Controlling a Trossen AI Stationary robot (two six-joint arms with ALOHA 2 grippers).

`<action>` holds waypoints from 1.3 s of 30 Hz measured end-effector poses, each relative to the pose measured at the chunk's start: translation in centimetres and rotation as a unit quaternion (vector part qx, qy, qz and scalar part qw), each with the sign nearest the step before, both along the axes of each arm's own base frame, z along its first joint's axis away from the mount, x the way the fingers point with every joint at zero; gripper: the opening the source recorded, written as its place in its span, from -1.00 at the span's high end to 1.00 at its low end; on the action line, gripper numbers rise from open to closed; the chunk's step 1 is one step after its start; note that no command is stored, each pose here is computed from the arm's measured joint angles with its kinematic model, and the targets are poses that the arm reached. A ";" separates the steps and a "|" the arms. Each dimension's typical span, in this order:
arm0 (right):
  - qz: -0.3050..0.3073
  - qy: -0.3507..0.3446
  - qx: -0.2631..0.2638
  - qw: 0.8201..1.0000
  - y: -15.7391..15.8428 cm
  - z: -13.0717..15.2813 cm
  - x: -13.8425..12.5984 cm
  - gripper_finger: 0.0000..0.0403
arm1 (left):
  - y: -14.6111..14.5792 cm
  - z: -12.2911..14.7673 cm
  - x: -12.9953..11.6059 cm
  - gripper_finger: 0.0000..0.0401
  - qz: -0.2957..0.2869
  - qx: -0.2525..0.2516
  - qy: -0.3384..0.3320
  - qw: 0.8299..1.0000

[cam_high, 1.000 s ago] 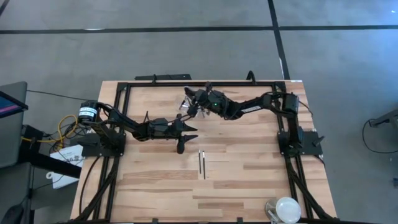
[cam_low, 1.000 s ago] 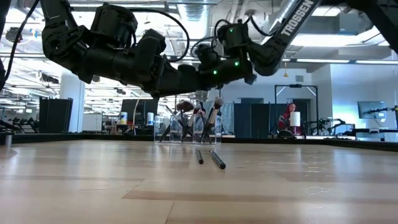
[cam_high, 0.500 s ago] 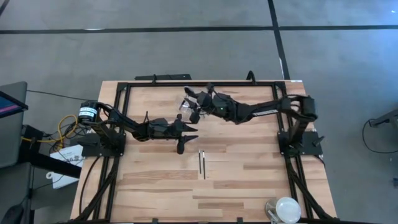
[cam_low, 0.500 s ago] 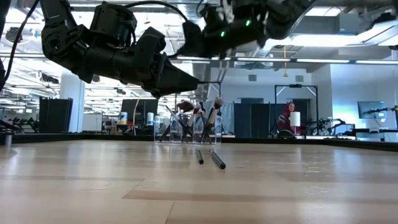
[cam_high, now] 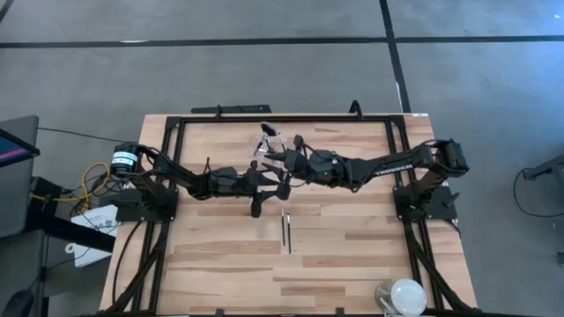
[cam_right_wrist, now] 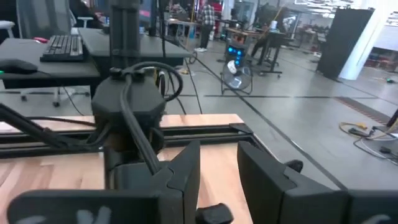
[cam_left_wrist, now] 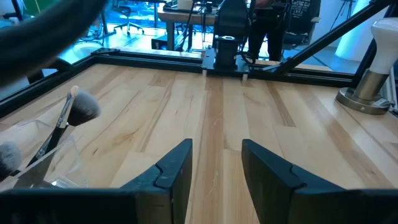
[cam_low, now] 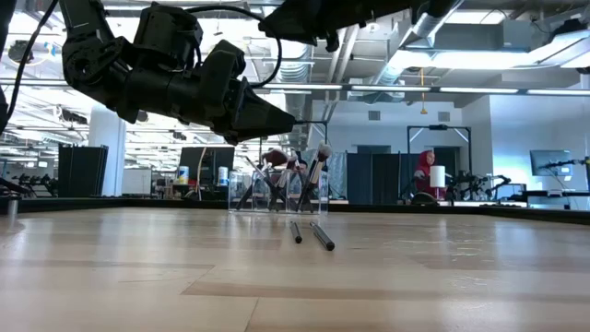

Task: Sort items
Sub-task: Put the eyeshadow brush into the transparent organizer

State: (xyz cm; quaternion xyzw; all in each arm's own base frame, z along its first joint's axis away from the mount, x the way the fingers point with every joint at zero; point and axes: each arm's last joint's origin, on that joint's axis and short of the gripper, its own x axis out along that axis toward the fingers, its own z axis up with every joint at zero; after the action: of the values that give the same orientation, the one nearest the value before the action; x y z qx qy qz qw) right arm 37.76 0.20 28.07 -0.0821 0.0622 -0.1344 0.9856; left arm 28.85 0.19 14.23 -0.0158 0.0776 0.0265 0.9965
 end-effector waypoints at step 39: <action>-0.031 0.077 0.062 0.995 1.2 -1.9 -0.5 0.51 | 0.0 0.0 0.0 0.32 -0.001 0.000 0.000 1.000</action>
State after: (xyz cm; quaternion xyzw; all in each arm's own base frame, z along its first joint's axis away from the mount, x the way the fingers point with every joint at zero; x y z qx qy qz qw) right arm 37.28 1.36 26.21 -0.0292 0.1485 -0.1540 0.9764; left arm 28.85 0.18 14.24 -0.0156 0.0774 0.0260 0.9965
